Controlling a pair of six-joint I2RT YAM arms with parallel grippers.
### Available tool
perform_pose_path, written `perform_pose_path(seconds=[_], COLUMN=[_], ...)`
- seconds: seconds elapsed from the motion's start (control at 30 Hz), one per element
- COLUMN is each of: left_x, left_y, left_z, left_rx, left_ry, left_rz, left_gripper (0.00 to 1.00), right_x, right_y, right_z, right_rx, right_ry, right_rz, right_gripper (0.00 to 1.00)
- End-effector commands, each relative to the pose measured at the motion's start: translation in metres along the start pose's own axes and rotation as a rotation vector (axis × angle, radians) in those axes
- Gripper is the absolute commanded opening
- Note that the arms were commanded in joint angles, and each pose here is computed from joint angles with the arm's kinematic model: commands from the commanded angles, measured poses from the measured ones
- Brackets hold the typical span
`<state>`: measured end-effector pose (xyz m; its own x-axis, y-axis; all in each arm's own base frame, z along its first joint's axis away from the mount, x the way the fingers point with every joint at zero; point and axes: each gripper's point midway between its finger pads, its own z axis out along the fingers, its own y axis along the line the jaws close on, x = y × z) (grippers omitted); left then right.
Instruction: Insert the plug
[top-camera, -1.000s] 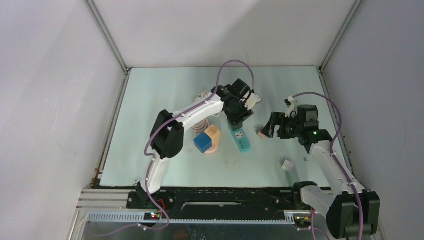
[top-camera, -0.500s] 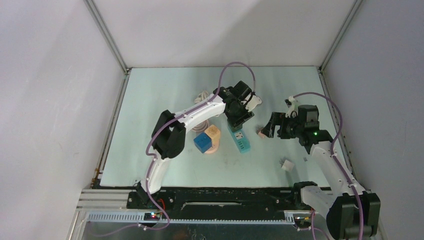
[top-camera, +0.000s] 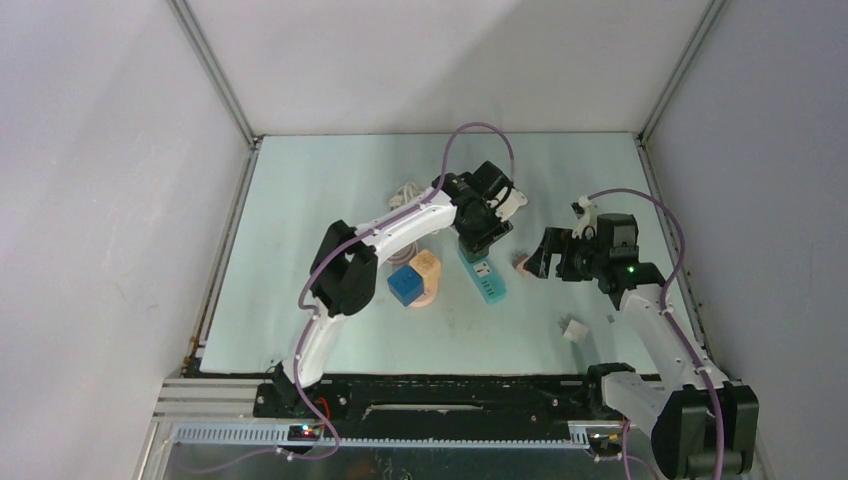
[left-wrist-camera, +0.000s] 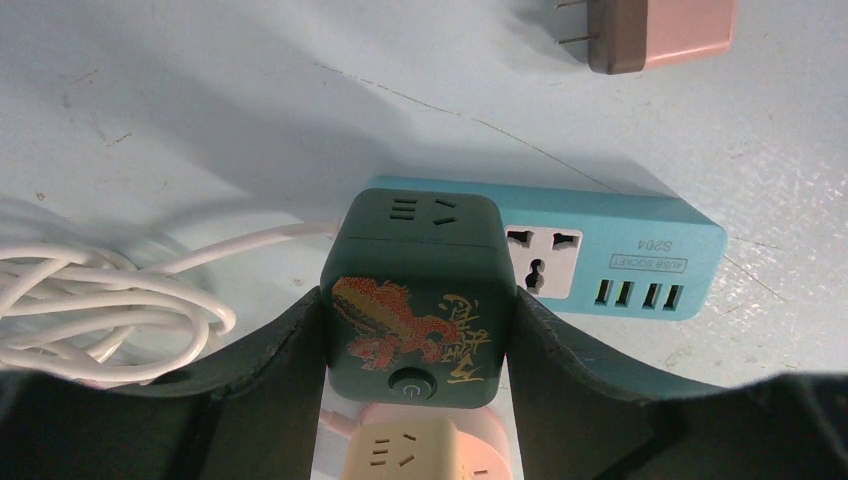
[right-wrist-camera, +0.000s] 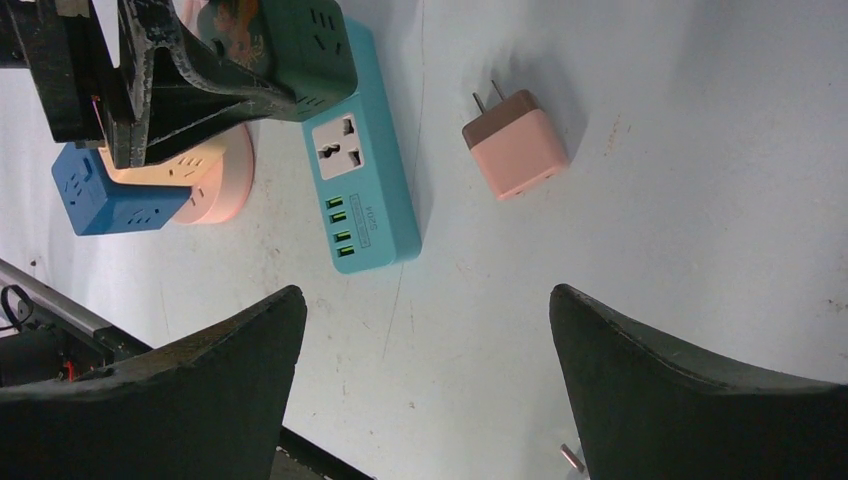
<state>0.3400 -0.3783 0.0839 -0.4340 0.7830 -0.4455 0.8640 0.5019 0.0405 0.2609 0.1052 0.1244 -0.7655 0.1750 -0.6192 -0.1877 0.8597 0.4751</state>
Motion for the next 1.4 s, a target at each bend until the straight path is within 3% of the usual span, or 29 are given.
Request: perform_pose_path(seconds=[0.0, 0.6, 1.0, 1.37], left_x=[0.039, 0.085, 0.099, 0.127], left_y=[-0.023, -0.038, -0.046, -0.061], left_z=[0.041, 0.072, 0.070, 0.084], left_rx=[0.089, 0.079, 0.066, 0.140], left_ry=[0.143, 0.304, 0.318, 0.407], left_rz=[-0.036, -0.059, -0.072, -0.079], left_gripper=[0.00, 0.00, 0.00, 0.00], right_x=[-0.008, -0.004, -0.003, -0.002], right_y=[-0.003, -0.016, -0.018, -0.017], right_z=[0.002, 0.011, 0.012, 0.014], right_rx=[0.010, 0.067, 0.075, 0.064], right_ry=[-0.029, -0.008, -0.002, 0.006], right_rz=[-0.001, 0.045, 0.044, 0.054], right_gripper=[0.94, 0.94, 0.94, 0.94])
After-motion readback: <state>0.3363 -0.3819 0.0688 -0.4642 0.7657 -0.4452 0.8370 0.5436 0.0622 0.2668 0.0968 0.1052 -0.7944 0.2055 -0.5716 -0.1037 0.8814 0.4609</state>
